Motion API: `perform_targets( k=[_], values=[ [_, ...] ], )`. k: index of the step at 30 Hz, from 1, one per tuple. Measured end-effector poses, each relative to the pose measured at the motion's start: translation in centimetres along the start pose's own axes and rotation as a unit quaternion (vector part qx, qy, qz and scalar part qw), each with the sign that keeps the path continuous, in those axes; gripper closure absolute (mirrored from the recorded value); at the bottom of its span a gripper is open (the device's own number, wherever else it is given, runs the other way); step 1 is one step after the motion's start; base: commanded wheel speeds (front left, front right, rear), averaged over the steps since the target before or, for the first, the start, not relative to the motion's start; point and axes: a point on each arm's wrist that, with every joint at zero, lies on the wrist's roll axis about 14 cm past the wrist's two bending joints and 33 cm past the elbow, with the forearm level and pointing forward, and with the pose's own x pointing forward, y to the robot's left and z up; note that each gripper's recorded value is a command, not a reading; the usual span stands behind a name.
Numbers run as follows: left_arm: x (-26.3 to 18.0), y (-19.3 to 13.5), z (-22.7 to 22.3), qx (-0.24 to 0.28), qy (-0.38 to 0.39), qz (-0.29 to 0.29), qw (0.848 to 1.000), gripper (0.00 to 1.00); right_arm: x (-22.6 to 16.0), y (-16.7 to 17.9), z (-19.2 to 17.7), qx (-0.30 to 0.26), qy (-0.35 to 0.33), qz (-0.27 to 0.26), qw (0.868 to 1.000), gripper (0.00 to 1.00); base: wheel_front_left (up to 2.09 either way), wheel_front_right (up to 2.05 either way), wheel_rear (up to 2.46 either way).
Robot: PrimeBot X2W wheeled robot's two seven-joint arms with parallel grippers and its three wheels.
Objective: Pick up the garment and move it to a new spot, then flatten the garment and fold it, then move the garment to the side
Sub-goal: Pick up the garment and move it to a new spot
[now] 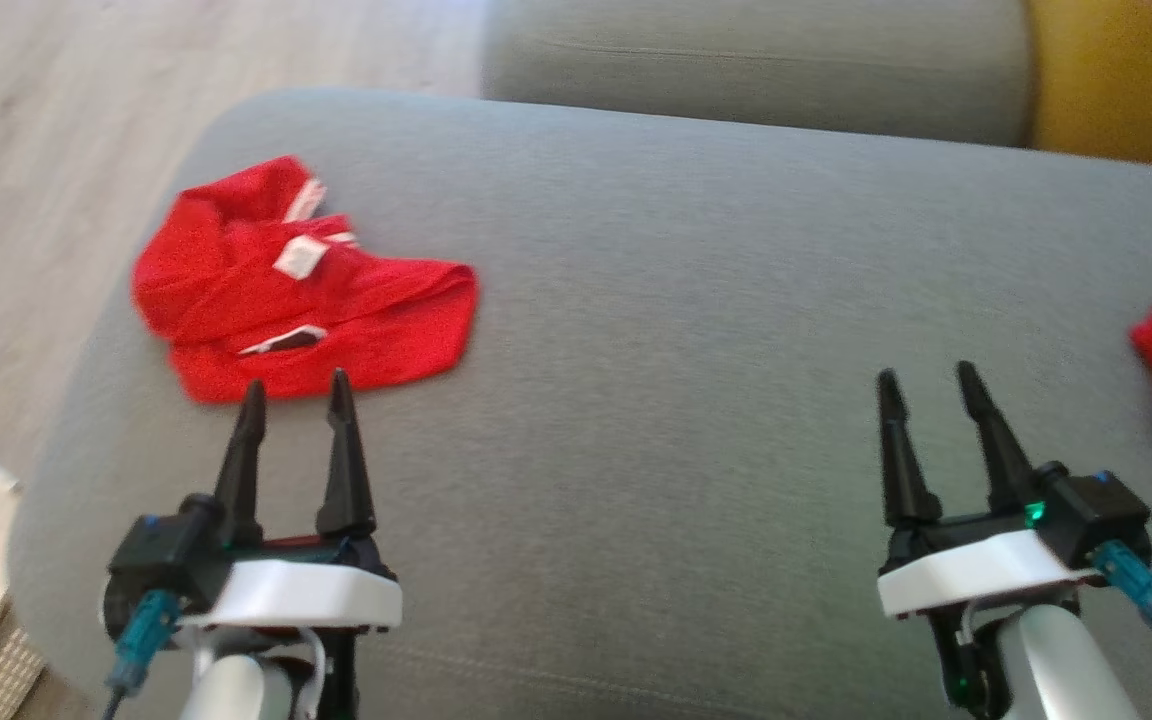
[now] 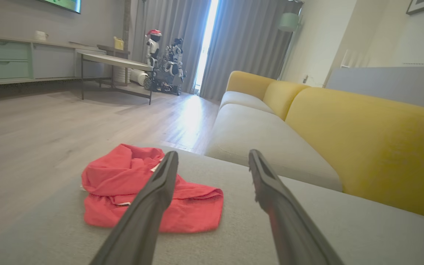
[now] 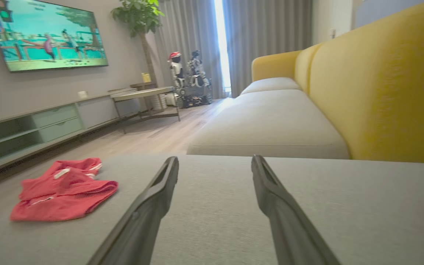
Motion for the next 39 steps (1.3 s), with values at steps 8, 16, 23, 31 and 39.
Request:
perform_targets(
  k=[8, 16, 23, 31, 39],
  values=[
    [-2.5, 5.7, 2.9, 0.018, -0.038, 0.087, 0.995, 0.00, 1.7, 6.0, -1.0, 0.009, 0.014, 0.090, 0.996, 0.00, 0.00, 0.00, 0.00],
    [-6.2, 9.4, 3.9, 0.030, -0.047, 0.153, 0.987, 0.00, 2.0, 10.7, -2.0, 0.014, 0.030, 0.157, 0.987, 0.00, 0.00, 0.00, 0.00],
    [-6.9, 10.1, 3.9, 0.033, -0.045, 0.168, 0.984, 0.00, 1.9, 11.9, -3.0, 0.019, 0.047, 0.176, 0.983, 0.00, 0.00, 0.00, 0.00],
    [-6.9, 10.5, 3.6, 0.018, -0.042, 0.181, 0.983, 0.00, 1.9, 11.6, -3.2, 0.020, 0.049, 0.172, 0.984, 0.00, 0.00, 0.00, 0.00],
    [-5.6, 11.0, 2.8, 0.021, -0.026, 0.185, 0.982, 0.00, 2.5, 10.2, -3.9, 0.018, 0.052, 0.155, 0.986, 0.00, 0.00, 0.00, 0.00]
  ],
)
